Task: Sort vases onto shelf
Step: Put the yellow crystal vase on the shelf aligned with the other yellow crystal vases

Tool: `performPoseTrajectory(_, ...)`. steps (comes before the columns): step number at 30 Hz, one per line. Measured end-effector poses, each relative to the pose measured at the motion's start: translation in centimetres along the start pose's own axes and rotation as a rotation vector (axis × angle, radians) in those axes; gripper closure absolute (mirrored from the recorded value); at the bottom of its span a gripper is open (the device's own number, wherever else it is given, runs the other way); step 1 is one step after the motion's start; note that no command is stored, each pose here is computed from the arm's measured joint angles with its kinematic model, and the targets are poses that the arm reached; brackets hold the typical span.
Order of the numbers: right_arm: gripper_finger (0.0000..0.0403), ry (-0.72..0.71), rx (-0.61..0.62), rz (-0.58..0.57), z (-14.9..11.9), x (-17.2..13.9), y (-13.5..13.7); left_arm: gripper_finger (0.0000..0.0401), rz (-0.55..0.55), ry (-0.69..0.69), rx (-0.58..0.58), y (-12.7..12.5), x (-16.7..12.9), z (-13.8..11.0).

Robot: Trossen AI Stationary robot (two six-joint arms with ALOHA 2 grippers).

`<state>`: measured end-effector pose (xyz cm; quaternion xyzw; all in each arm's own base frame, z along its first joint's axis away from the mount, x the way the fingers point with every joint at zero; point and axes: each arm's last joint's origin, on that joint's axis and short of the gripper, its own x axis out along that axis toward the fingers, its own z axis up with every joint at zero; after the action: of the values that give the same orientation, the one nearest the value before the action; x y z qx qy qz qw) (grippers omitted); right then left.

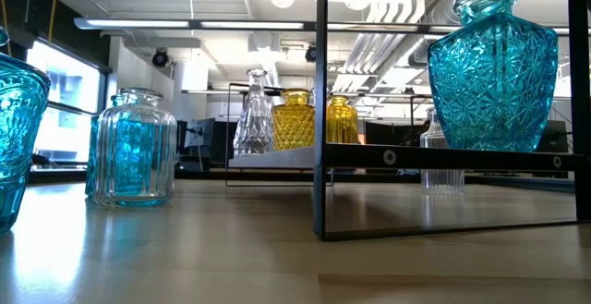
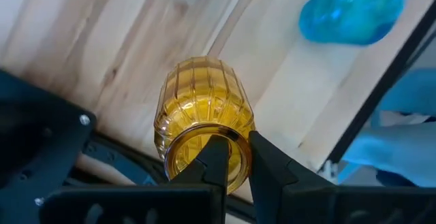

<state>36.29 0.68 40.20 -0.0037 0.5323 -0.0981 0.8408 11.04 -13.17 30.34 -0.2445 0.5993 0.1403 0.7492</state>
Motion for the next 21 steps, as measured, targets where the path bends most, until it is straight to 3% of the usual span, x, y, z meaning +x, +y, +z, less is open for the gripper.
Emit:
performPoseTrajectory(11, 0.0403, 0.000, 0.000, 0.000, 0.0, 0.0, 0.0, 0.0378, -0.051, -0.162, 0.014, 0.5, -4.5, 4.9)
performPoseTrajectory(21, 0.0403, -0.003, 0.002, -0.022, 0.0, 0.0, -0.1, 0.0379, 0.042, -0.234, 0.116, 0.6, -5.0, 10.5)
